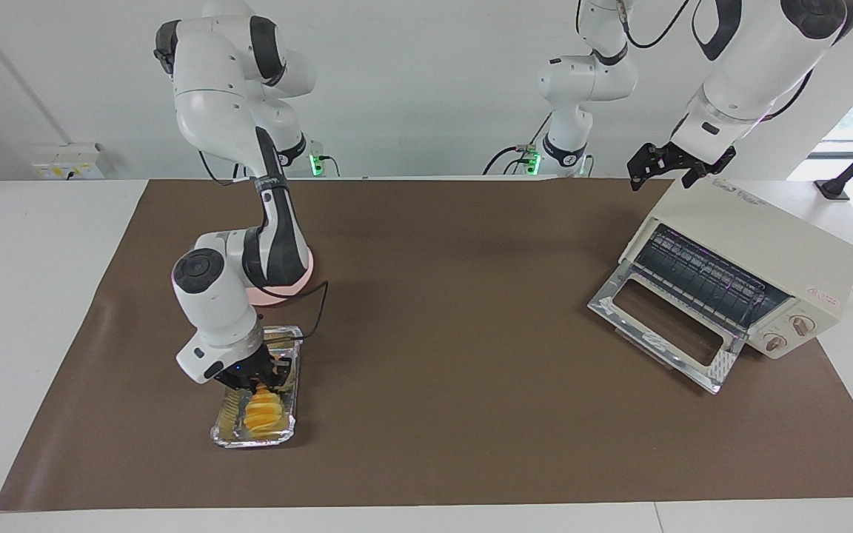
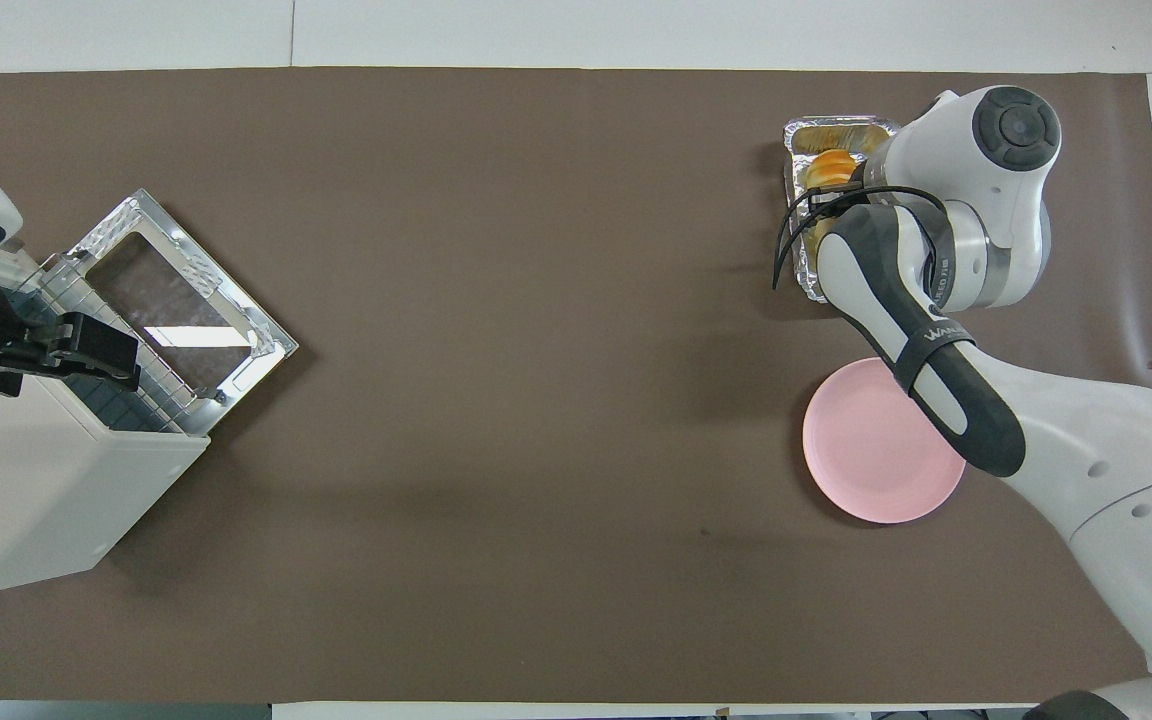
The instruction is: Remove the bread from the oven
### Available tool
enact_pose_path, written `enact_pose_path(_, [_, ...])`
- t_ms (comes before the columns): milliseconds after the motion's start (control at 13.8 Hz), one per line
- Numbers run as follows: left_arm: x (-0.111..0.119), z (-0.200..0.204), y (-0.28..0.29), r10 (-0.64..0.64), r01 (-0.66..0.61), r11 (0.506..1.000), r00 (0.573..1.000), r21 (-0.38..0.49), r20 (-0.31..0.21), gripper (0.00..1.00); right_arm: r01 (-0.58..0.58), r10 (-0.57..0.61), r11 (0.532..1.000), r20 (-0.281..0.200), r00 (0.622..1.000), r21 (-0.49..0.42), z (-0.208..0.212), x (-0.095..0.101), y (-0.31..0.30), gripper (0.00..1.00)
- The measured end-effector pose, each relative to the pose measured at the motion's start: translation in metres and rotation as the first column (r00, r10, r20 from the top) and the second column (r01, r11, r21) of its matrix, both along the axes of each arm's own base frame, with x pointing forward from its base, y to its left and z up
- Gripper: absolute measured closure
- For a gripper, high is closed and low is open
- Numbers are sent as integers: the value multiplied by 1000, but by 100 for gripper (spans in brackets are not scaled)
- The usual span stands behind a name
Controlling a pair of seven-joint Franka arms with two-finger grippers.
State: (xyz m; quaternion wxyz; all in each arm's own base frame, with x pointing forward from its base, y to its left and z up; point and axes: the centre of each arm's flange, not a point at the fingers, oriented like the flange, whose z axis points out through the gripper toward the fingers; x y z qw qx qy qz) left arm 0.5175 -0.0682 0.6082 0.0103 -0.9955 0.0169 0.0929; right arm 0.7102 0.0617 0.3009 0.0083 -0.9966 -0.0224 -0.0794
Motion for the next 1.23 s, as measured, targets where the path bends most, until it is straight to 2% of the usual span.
enact_pose_path(290, [0,0,0,0,0,1000,1000,0,0,0,-1,1,1000,-18,1000,-1,3,0,0,83])
enact_pose_path(363, [0,0,0,0,0,1000,1000,0,0,0,-1,1,1000,-29,1000,-2,6,0,0,87])
enact_pose_path(798, [0,0,0,0,0,1000,1000,0,0,0,-5,5,1000,-82,997,-4,40,-1,3,88])
enact_pose_path(1016, [0,0,0,0,0,1000,1000,0,0,0,-10,9,1000,-128,992,-6,68,-12,4,88])
enact_pose_path(1234, [0,0,0,0,0,1000,1000,0,0,0,-15,14,1000,-172,985,-8,113,-33,5,88])
